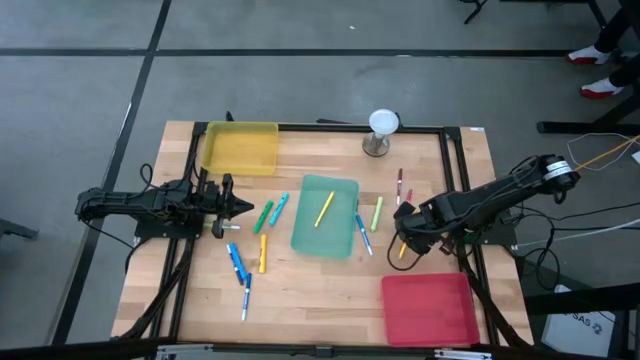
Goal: Pick & Place Markers
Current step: Put the yellow pen into the green bin
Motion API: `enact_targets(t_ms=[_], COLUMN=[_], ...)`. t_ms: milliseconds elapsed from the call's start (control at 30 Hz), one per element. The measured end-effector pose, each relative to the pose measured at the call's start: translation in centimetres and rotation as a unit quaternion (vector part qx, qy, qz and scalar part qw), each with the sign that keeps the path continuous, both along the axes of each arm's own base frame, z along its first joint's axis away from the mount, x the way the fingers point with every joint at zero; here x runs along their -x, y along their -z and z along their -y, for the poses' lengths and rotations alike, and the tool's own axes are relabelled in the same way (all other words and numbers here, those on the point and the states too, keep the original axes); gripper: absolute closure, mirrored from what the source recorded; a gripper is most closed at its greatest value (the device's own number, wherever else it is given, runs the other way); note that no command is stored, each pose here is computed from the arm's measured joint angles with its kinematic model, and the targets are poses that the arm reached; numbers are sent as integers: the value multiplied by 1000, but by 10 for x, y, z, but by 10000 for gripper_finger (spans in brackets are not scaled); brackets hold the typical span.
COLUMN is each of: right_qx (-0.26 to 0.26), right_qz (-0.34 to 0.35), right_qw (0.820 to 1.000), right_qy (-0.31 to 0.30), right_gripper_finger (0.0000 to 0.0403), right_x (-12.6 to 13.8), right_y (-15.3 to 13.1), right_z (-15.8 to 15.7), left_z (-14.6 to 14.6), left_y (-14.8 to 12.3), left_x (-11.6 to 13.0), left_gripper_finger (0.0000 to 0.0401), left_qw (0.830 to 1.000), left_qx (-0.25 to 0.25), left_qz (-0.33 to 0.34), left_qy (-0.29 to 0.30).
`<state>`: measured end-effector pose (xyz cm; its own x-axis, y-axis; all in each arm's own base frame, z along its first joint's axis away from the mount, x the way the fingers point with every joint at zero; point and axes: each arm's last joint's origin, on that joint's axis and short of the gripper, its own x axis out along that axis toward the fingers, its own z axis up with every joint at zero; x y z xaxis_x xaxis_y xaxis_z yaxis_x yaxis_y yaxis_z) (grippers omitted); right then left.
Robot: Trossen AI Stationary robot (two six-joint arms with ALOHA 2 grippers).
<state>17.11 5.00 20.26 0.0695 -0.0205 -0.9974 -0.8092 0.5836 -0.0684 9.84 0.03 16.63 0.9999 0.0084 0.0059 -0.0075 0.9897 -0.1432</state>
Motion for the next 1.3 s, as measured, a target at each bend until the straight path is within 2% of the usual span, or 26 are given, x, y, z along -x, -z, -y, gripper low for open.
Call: enact_targets(t_ms=[100,333,433,767,1300], right_qx=[0,-9,-10,-9,-17], right_qz=[6,23,22,-1,17], right_qw=[1000,1000,1000,1000,1000], right_qy=[-7,17,6,3,1], right_gripper_finger=[311,311,311,311,311], right_x=[-1,-10,-12,-7,-5], right_y=[5,13,18,27,45], right_z=[3,11,13,15,15], left_z=[0,0,0,0,0], left_y=[0,0,0,0,0], left_x=[0,0,0,0,0], left_gripper_finger=[391,389,391,393,389], left_qw=[1000,1000,1000,1000,1000], left_qx=[0,0,0,0,0], left_qz=[0,0,0,0,0], left_qy=[0,0,0,0,0])
